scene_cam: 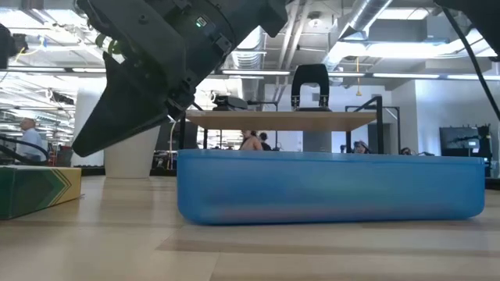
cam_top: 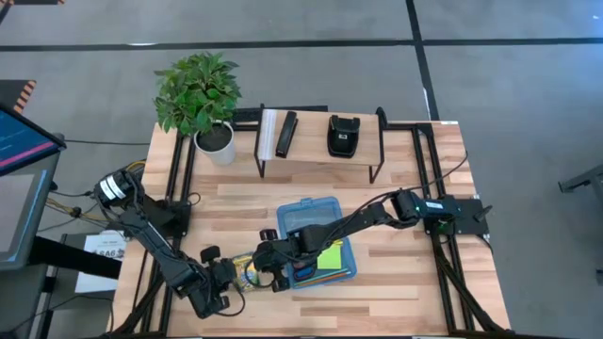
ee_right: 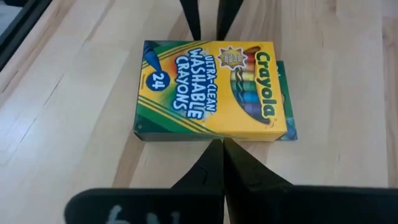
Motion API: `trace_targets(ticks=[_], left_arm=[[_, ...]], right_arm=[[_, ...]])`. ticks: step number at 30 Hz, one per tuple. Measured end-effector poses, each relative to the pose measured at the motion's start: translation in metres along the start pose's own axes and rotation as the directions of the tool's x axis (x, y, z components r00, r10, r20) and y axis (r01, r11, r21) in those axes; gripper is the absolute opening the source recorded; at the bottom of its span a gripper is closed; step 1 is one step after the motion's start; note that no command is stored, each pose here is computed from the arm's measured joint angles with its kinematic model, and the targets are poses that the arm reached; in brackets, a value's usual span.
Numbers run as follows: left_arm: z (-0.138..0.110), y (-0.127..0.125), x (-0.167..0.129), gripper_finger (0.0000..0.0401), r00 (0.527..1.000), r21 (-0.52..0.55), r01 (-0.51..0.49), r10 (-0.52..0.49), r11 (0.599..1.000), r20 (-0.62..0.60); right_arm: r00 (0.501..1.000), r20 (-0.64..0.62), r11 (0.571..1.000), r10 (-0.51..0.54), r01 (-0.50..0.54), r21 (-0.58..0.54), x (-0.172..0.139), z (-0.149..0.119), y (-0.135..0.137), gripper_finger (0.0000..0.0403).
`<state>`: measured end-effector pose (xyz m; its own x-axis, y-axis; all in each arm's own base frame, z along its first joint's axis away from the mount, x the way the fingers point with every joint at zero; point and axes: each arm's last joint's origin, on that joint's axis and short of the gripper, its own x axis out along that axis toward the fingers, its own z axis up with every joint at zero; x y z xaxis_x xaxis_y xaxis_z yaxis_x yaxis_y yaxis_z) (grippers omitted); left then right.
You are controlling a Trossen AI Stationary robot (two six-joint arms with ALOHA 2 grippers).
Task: Pack school essentials
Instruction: Put the yellow crayon box into the blue supply box
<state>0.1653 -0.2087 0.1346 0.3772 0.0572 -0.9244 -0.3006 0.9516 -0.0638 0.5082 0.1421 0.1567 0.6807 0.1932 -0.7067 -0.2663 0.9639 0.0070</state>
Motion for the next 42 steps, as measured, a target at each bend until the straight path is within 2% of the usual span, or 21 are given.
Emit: trace_targets(ticks=[11, 22, 35, 42], left_arm=[[0.004, 0.001, 0.002, 0.0061, 1.000, -0.009, -0.009, 0.009, 1.000, 0.026], [0.010, 0.015, 0.018, 0.0061, 0.998, -0.041, 0.042, -0.040, 0.998, 0.040], [0.014, 0.016, 0.014, 0.0061, 0.993, -0.049, 0.052, -0.046, 0.997, 0.112], [0.018, 0.013, 0.014, 0.0061, 0.988, -0.020, 0.074, -0.070, 0.997, 0.140]], right_arm=[[0.998, -0.060, 1.000, 0.017, -0.016, 0.010, 0.020, -0.018, -0.007, 0.0014], [0.997, -0.079, 0.999, 0.022, -0.019, 0.038, 0.020, -0.020, -0.013, 0.0016], [0.997, -0.043, 0.997, 0.057, -0.055, 0.049, 0.021, -0.017, -0.015, 0.0017], [0.997, -0.055, 0.997, 0.059, -0.056, 0.049, 0.019, -0.014, -0.015, 0.0017]])
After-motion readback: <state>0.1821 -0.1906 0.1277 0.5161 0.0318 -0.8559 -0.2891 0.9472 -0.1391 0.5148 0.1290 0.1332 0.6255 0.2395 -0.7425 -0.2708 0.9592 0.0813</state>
